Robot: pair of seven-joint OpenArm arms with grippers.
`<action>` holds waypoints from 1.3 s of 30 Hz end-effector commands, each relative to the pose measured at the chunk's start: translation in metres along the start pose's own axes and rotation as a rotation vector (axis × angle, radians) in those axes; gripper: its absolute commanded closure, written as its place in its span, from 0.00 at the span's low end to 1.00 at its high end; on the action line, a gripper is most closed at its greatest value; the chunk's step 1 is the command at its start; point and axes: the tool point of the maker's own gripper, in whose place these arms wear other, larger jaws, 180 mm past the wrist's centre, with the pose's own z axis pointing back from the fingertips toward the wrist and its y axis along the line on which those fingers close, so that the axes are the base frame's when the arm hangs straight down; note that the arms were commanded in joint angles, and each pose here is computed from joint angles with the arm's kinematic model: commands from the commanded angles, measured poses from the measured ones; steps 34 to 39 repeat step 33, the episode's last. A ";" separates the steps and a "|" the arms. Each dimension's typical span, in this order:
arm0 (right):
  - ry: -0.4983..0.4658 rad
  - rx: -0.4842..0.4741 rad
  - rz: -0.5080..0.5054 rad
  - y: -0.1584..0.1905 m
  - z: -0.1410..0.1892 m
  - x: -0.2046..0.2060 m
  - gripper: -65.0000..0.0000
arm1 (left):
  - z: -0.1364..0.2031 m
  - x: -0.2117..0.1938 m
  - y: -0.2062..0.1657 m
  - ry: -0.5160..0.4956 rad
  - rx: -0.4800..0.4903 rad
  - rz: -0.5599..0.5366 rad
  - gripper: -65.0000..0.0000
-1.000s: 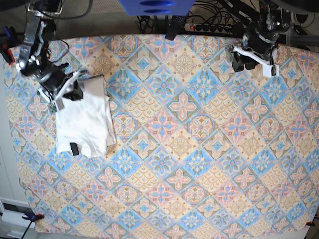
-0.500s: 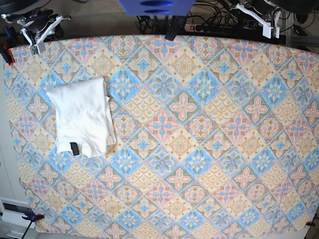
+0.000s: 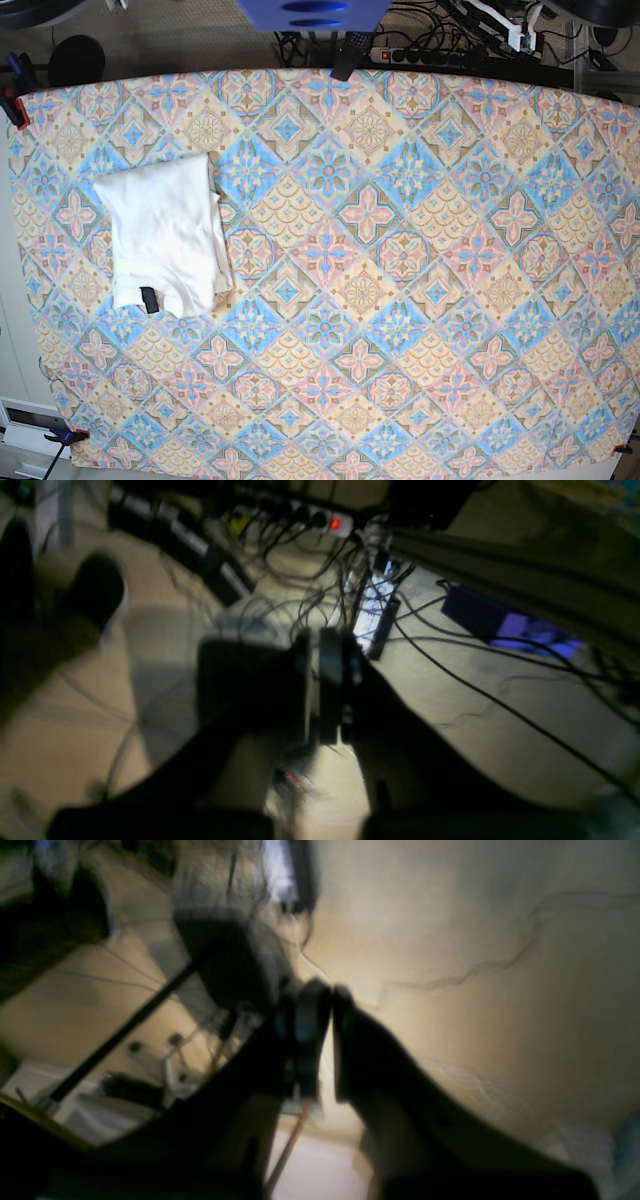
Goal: Fold the T-shirt properly
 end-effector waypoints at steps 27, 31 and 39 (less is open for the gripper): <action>-0.237 -0.187 -0.300 -0.004 -0.114 0.069 0.92 | -0.118 -0.050 -0.073 0.030 -0.087 -0.361 0.97; -0.262 -0.137 -0.312 0.025 -0.127 0.088 0.92 | -0.123 -0.034 -0.079 -0.004 -0.094 -0.353 0.97; -0.272 -0.117 -0.315 0.037 -0.131 0.096 0.92 | -0.124 -0.026 -0.087 -0.027 -0.109 -0.352 0.97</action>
